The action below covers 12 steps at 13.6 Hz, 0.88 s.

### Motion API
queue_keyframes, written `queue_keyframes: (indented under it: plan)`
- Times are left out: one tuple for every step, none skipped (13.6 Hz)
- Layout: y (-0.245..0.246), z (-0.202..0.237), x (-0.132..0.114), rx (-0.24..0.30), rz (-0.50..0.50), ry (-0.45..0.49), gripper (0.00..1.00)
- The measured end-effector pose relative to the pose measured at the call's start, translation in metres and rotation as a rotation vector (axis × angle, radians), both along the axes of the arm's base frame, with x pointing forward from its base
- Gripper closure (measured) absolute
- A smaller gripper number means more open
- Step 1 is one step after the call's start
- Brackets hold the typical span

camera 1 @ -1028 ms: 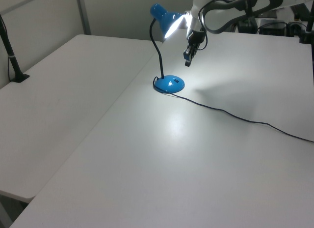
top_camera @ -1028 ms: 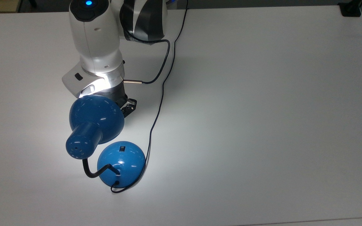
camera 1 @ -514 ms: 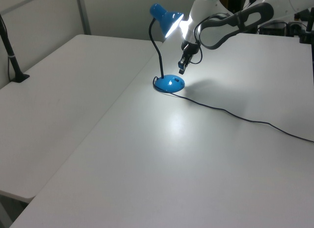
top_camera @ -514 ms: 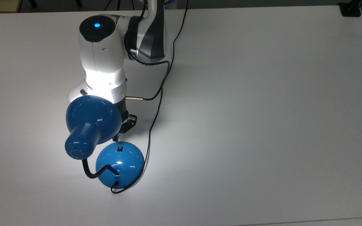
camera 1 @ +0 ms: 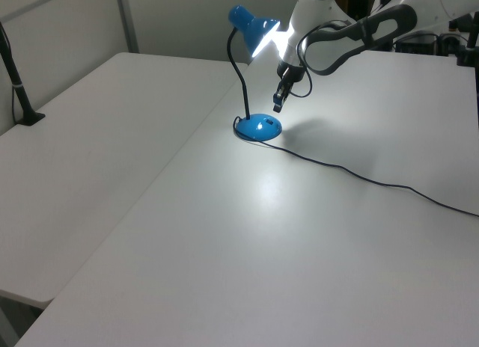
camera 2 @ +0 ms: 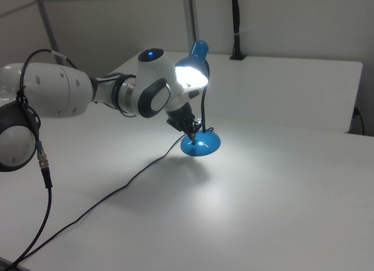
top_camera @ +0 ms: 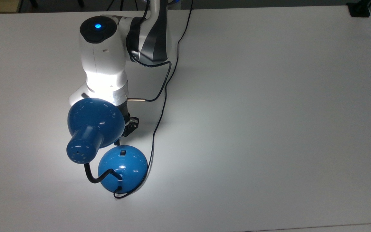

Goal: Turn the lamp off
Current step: 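Lower the gripper onto the switch on the lamp base, then press down on the base switch with the gripper fingers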

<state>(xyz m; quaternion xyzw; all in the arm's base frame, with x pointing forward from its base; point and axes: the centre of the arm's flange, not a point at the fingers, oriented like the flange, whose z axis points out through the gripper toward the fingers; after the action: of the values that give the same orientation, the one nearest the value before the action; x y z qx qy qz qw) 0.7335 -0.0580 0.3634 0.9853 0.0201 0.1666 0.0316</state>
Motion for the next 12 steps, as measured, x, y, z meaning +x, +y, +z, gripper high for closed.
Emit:
queue_keyframes:
  plan:
    - [0.001,-0.002,0.000,0.001,0.002,0.002,0.99]
    - [0.002,-0.003,0.000,0.001,0.003,0.005,0.99]
    - [0.003,-0.005,0.000,0.001,0.004,0.008,0.99]
    - [0.002,-0.006,0.000,0.001,0.003,0.009,0.99]
    - [0.001,-0.007,0.000,0.001,0.002,0.011,0.99]
    - [0.000,-0.008,0.000,0.000,0.001,0.012,0.99]
    - [0.000,-0.010,0.000,0.000,0.001,0.015,0.99]
    - [0.000,-0.014,0.000,0.000,0.001,0.021,0.99]
    - [0.000,-0.020,0.000,0.000,0.001,0.028,0.99]
    - [0.001,-0.025,0.000,0.000,0.001,0.036,0.99]
    - [0.001,-0.029,0.000,0.000,0.001,0.041,0.99]
    - [0.001,-0.032,0.000,-0.001,0.002,0.040,0.99]
